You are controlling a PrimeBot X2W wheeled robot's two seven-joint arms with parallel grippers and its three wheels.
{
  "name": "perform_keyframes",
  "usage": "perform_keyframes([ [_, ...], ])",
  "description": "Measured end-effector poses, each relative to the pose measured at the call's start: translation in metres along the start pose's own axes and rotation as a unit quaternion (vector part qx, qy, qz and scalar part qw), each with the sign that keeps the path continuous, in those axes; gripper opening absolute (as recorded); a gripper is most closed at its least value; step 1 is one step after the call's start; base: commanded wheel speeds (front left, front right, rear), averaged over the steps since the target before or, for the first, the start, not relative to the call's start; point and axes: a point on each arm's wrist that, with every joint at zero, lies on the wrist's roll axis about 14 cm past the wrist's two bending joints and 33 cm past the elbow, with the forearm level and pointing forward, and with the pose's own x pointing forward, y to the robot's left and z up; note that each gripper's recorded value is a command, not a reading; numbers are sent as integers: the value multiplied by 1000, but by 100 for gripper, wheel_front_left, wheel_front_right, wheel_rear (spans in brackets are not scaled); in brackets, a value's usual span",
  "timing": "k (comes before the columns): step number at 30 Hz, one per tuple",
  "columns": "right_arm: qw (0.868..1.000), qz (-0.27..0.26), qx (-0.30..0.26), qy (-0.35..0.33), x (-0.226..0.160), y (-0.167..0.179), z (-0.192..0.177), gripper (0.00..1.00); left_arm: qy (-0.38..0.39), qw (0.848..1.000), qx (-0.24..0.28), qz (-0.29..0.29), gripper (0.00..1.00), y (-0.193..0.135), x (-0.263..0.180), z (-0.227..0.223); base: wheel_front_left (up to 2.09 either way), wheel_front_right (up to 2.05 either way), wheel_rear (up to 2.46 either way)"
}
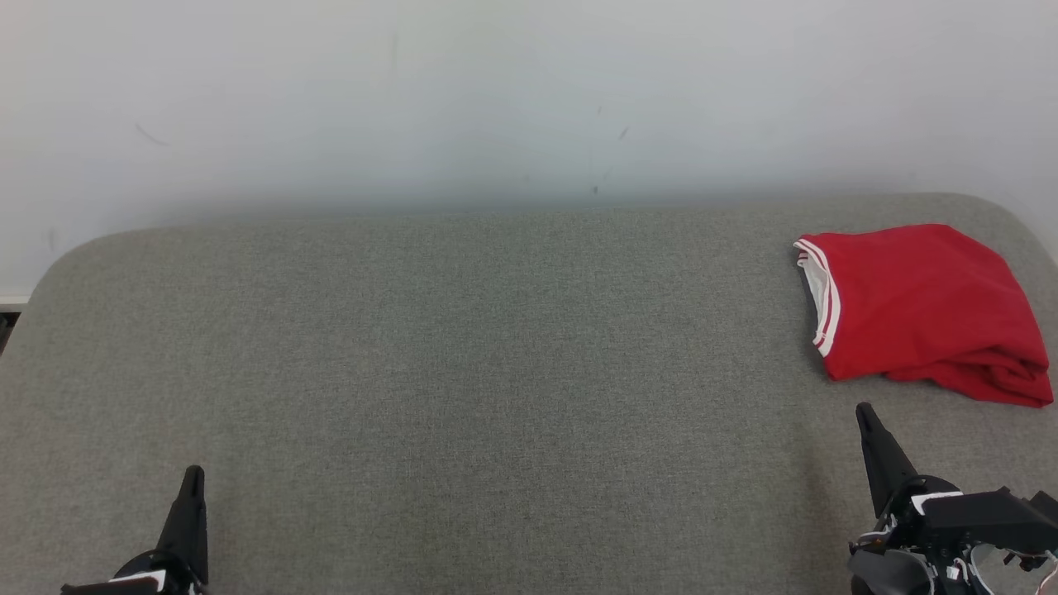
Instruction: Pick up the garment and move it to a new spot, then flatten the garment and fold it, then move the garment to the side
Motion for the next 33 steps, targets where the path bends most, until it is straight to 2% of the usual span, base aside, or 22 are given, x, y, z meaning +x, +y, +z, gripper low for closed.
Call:
perform_keyframes([
  [33,1000,0,0,0,0,0,0,0,0,1000,0,0,0,0,0,0,0,0,0],
])
